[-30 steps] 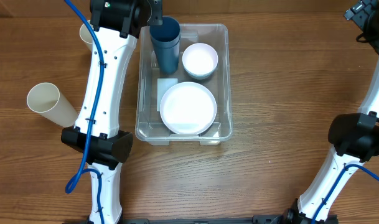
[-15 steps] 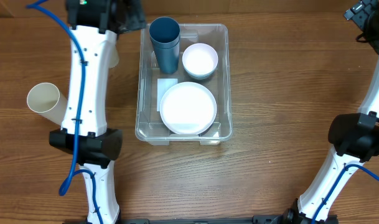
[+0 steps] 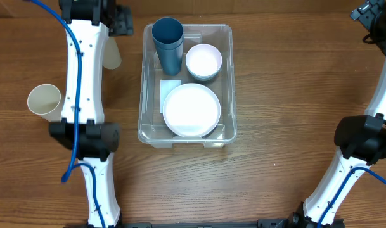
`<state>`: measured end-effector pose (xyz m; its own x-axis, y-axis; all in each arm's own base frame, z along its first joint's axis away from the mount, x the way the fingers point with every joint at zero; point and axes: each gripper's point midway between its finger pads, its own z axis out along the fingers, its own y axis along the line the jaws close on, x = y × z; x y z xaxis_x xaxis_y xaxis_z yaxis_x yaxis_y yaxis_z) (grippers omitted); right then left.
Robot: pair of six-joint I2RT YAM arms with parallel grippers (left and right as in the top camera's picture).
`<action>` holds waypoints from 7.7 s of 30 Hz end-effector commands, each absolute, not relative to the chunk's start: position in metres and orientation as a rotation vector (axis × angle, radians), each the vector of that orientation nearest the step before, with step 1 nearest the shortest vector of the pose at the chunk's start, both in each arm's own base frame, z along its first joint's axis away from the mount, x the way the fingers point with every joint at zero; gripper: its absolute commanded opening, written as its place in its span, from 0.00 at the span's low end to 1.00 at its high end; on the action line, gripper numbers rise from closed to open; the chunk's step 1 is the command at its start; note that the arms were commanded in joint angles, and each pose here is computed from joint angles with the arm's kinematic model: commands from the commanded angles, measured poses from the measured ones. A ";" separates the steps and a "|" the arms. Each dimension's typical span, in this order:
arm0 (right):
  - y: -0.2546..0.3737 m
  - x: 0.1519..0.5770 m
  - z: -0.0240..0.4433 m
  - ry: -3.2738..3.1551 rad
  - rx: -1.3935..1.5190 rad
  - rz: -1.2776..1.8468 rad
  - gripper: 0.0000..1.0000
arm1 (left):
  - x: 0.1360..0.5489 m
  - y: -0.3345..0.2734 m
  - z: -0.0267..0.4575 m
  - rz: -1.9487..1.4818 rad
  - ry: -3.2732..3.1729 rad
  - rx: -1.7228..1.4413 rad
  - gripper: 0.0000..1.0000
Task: Pack container
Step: 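Release the cup and move the left gripper over a cream cup, then grip the back cream cup's rim with the left gripper, then carry the cream cup into the bin beside the blue cups, lower it, then release the cream cup and move the left gripper to the other cream cup, then grip the remaining cream cup with the left gripper and lift it, then carry the cream cup over the bin and stack it into the first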
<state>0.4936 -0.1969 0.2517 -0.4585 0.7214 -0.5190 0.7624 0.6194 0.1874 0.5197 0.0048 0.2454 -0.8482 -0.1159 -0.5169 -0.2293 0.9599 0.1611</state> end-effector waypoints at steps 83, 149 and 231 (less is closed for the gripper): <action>-0.196 0.489 0.287 2.200 1.139 -0.086 1.00 | 0.548 -0.003 0.230 0.155 2.581 -0.071 0.04; -0.196 0.489 0.287 2.200 1.139 -0.086 1.00 | 0.444 -0.158 0.267 -0.086 2.701 0.328 0.52; -0.196 0.489 0.287 2.200 1.139 -0.086 1.00 | 0.365 -0.159 0.329 -0.225 2.275 0.309 0.04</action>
<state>0.4936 -0.1969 0.2517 -0.4587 0.7215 -0.5187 0.7625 0.6193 0.1872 0.3431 -0.1534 0.3666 -0.5616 0.1360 -0.8162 0.3378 0.9382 -0.0760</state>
